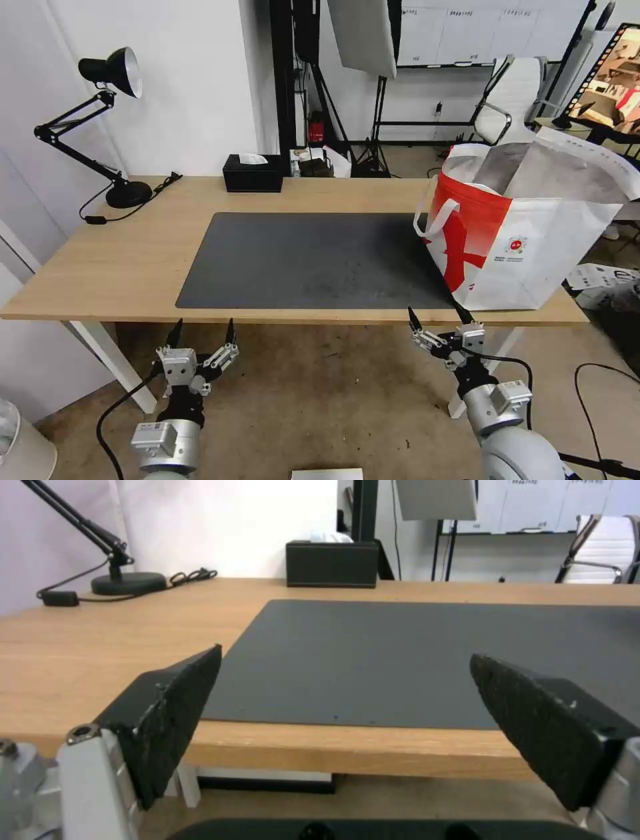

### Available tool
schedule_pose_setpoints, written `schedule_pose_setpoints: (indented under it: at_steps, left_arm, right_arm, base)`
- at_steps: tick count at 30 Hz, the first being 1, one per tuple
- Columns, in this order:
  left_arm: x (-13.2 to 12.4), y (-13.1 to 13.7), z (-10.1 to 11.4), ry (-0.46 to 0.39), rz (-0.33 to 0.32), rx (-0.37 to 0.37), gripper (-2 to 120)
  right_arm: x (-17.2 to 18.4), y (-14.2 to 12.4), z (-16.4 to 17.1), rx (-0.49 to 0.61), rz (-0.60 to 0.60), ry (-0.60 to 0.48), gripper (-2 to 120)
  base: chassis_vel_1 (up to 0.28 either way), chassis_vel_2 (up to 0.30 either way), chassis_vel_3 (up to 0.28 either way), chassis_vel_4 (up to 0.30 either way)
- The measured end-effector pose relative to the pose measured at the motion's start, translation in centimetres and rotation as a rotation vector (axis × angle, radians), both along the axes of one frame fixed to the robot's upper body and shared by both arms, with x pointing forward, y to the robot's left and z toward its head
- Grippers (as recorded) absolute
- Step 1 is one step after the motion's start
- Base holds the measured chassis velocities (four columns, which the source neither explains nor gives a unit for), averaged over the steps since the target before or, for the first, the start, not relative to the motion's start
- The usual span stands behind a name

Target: Pick up the trash from the table and place it into the takeout bag.

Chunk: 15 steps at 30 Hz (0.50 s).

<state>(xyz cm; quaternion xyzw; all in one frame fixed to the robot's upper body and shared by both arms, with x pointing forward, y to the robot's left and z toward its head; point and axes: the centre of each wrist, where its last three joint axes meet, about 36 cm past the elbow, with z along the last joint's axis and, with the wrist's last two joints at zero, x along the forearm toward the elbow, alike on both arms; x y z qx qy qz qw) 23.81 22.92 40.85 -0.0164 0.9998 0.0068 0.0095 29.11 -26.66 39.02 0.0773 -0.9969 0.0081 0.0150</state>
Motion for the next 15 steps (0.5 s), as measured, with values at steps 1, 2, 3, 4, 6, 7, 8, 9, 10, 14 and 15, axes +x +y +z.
schedule_pose_setpoints:
  at_steps: [1, 2, 3, 4, 6, 7, 8, 9, 10, 14, 15]
  left_arm:
    - [0.00, 0.00, 0.00, 0.000, 0.000, 0.000, 100]
    - [-0.03, 0.00, 0.10, -0.002, -0.001, 0.000, 100]
    - [-0.04, 0.00, 0.12, -0.002, -0.001, 0.000, 100]
    - [-0.04, 0.00, 0.12, -0.002, -0.001, 0.000, 100]
    - [-0.04, 0.00, 0.13, -0.002, -0.001, 0.000, 100]
    - [-0.04, 0.00, 0.13, -0.002, -0.001, 0.000, 100]
    - [-0.04, 0.00, 0.13, -0.002, -0.001, 0.000, 100]
    - [-0.04, 0.00, 0.14, -0.002, -0.001, 0.000, 100]
    - [-0.04, 0.00, 0.14, -0.002, -0.001, 0.000, 100]
    - [-0.04, -0.01, 0.14, -0.002, -0.001, 0.000, 100]
    - [-0.03, -0.01, 0.15, -0.002, -0.001, 0.000, 100]
  right_arm:
    - [0.00, 0.00, 0.00, 0.000, 0.000, 0.000, 100]
    - [0.00, 0.00, 0.00, 0.000, 0.000, 0.000, 100]
    - [0.00, 0.00, 0.00, 0.000, 0.000, 0.000, 100]
    - [0.00, 0.00, 0.00, 0.000, 0.000, 0.000, 100]
    - [0.00, 0.00, 0.00, 0.000, 0.000, 0.000, 100]
    - [0.00, 0.00, 0.00, 0.000, 0.000, 0.000, 100]
    - [0.00, 0.00, 0.00, 0.000, 0.000, 0.000, 100]
    - [0.00, 0.00, 0.00, 0.000, 0.000, 0.000, 100]
    - [0.00, 0.00, 0.00, 0.000, 0.000, 0.000, 100]
    - [0.00, 0.00, 0.00, 0.000, 0.000, 0.000, 100]
    - [0.00, 0.00, 0.00, 0.000, 0.000, 0.000, 100]
  base:
    - [0.000, 0.000, 0.000, 0.000]
    - [0.000, 0.000, 0.000, 0.000]
    - [0.000, 0.000, 0.000, 0.000]
    - [0.000, 0.000, 0.000, 0.000]
    - [0.000, 0.000, 0.000, 0.000]
    - [0.000, 0.000, 0.000, 0.000]
    - [0.000, 0.000, 0.000, 0.000]
    - [0.000, 0.000, 0.000, 0.000]
    - [0.000, 0.000, 0.000, 0.000]
    - [0.000, 0.000, 0.000, 0.000]
    - [0.000, 0.000, 0.000, 0.000]
